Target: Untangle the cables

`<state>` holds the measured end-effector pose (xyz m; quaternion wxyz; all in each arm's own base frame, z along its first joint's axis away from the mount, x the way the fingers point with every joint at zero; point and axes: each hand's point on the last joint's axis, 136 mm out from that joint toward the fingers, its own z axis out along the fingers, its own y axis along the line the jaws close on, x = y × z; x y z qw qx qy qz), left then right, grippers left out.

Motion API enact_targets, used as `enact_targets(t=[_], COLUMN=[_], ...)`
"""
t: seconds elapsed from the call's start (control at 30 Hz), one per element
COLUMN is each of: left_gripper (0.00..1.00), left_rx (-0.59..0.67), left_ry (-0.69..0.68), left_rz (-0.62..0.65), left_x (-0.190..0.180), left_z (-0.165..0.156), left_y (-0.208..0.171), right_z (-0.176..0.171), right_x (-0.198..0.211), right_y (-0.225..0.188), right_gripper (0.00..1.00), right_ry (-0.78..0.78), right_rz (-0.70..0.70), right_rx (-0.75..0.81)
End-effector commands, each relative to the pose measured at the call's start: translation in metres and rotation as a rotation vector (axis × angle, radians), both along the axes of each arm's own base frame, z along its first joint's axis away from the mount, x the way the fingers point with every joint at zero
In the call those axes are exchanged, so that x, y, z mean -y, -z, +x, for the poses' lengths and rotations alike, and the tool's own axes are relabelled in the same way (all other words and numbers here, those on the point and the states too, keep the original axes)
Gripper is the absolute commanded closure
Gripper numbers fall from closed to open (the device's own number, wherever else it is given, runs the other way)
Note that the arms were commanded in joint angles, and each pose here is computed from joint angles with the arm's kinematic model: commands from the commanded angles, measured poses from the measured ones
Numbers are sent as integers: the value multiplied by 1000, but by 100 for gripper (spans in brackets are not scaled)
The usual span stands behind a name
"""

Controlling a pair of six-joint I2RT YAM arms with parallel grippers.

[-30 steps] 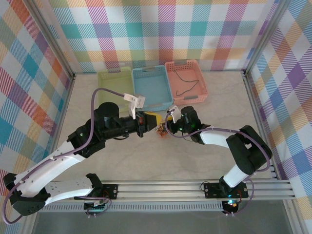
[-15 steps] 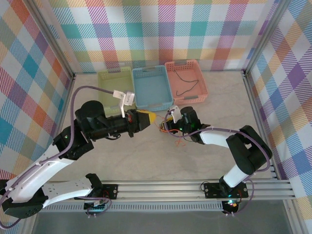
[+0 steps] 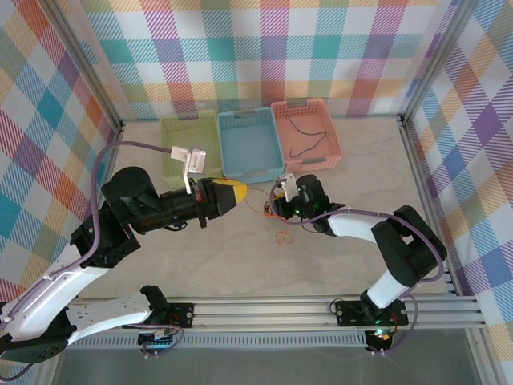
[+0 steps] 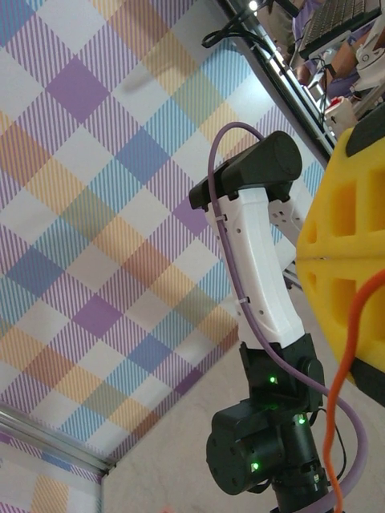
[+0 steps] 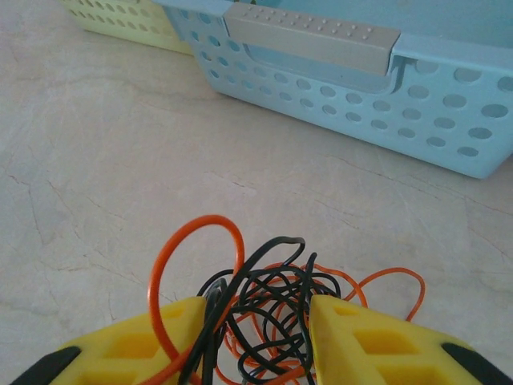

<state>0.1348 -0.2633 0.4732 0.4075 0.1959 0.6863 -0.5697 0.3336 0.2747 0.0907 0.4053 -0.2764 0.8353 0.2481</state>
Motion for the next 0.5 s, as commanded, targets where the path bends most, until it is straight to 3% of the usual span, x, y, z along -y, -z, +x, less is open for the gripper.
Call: enact_targets(t=[0.0,0.27,0.47], left_gripper=[100,100,100], left_rx=[26,4,-27], left_ry=[38,0,51], left_rz=[-69,-23,-29], left_x=[-9,-6,2], left_z=[-16,-6,-10], left_y=[-24,-7,-8], right_z=[4,-36,-56], right_x=[-3,-24,-28], right_y=[-6,-69,-89], right_gripper=[61,50,43], right_ry=[-2,-229,-323], right_rz=[25,291,375], right_rx=[-3,231,321])
